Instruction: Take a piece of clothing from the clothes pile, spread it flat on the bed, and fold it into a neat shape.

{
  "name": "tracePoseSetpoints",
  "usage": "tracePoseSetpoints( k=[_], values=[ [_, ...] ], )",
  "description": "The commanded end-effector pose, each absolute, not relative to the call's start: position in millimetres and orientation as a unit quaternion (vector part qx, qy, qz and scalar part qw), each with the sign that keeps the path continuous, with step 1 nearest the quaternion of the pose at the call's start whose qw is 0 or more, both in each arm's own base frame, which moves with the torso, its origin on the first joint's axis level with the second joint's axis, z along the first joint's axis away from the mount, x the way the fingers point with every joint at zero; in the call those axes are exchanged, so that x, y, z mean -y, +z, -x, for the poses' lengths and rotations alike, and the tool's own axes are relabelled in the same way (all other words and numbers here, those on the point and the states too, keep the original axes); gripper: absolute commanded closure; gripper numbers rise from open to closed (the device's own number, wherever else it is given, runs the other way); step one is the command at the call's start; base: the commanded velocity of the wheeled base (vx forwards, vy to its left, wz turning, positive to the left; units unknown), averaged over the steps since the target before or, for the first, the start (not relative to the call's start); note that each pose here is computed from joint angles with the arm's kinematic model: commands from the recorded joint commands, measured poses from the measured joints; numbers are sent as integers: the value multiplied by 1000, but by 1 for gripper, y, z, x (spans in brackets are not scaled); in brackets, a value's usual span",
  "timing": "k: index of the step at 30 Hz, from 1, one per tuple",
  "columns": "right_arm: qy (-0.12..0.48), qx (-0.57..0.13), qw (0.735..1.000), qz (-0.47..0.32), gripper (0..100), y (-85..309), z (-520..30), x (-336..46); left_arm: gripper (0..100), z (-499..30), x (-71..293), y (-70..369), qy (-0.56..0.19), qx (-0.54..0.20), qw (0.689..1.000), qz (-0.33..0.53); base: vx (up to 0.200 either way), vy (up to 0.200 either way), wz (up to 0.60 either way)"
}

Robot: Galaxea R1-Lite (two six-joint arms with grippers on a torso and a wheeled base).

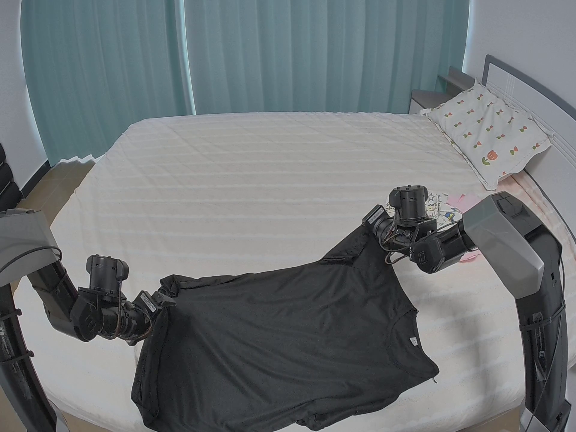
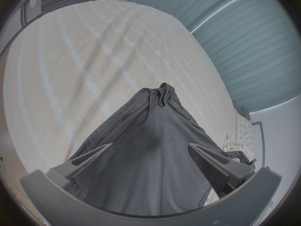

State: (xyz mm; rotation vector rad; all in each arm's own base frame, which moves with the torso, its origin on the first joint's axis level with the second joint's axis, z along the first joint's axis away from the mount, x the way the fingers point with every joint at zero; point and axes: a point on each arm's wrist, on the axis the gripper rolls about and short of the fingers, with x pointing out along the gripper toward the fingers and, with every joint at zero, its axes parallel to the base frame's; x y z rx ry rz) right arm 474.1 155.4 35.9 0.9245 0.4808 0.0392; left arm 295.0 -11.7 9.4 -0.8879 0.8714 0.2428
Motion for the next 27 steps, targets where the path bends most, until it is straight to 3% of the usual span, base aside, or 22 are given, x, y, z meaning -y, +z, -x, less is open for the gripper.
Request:
tracePoseSetpoints(
  k=[1, 10, 14, 27],
  values=[
    [5, -240, 862, -447, 0, 12, -486, -156, 0, -295, 12, 3, 118, -415, 802, 414, 0, 0, 0],
    [-8, -213, 857, -468, 0, 14, -495, -143, 0, -294, 12, 3, 119, -416, 801, 413, 0, 0, 0],
    [-6, -259, 852, -455, 0, 2, -479, -144, 0, -294, 12, 2, 119, -417, 801, 413, 0, 0, 0],
    [27, -315, 847, -428, 0, -20, -452, -194, 0, -293, 12, 2, 118, -418, 801, 413, 0, 0, 0]
  ],
)
